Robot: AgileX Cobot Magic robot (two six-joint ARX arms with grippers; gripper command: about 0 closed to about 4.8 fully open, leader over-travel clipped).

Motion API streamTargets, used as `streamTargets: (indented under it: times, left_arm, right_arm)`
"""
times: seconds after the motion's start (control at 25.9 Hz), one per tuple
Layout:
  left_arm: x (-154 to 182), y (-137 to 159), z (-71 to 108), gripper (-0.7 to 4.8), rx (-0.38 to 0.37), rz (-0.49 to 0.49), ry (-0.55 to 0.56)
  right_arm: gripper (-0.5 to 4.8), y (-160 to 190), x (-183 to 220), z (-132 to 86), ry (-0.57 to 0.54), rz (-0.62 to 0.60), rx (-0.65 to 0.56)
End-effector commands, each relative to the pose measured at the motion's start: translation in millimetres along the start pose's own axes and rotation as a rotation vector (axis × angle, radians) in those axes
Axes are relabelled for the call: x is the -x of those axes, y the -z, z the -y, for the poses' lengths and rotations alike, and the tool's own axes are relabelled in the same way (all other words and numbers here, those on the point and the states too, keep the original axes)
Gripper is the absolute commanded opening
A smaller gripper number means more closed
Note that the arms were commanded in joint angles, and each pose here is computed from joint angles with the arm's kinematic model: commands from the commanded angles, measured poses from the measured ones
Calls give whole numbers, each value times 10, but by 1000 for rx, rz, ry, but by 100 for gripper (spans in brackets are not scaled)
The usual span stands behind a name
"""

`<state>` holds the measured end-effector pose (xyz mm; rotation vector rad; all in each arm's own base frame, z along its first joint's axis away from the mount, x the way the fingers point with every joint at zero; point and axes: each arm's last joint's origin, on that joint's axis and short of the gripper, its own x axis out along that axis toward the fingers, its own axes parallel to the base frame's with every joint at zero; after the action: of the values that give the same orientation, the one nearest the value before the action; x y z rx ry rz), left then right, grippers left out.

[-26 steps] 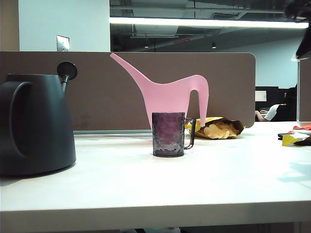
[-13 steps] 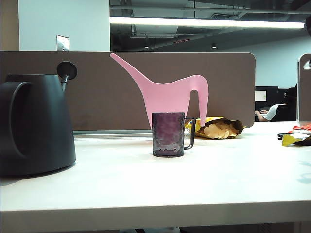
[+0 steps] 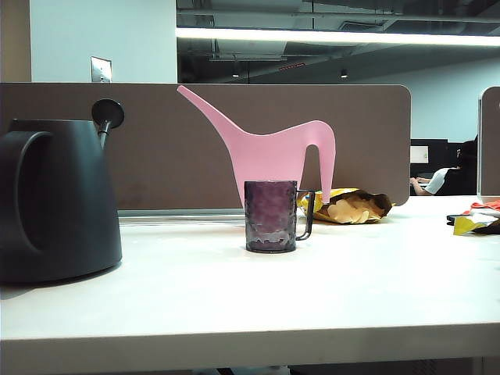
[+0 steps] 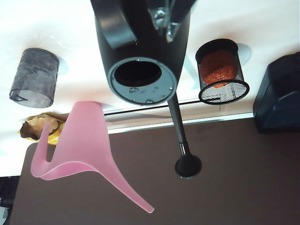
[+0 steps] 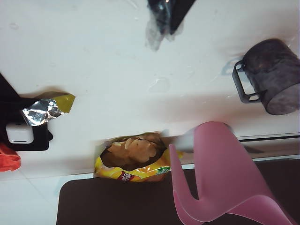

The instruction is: Pour the water from the cup into the kettle.

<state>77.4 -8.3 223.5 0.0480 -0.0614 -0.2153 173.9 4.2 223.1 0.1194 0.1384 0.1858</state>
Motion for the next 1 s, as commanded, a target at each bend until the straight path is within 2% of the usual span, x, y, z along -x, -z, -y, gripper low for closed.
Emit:
streamTargets:
  times: [0.04,0.58,0.66,1.0]
  left_arm:
    - [-19,9,-5,-5,1,39,-9]
    - [-70,97,-15,-5,18,103,-27]
    - [-90,163,-16,-5,55,103,-25]
    - [-112,254,-15,-5,58,80,-25]
  right_arm:
    - [-7,64,61,16,12,23,-3]
    - [-7,278,184,82,47,72,0]
    - [-7,351,235,76,47,83,3]
    - [-7,548,418,46,40,148,19]
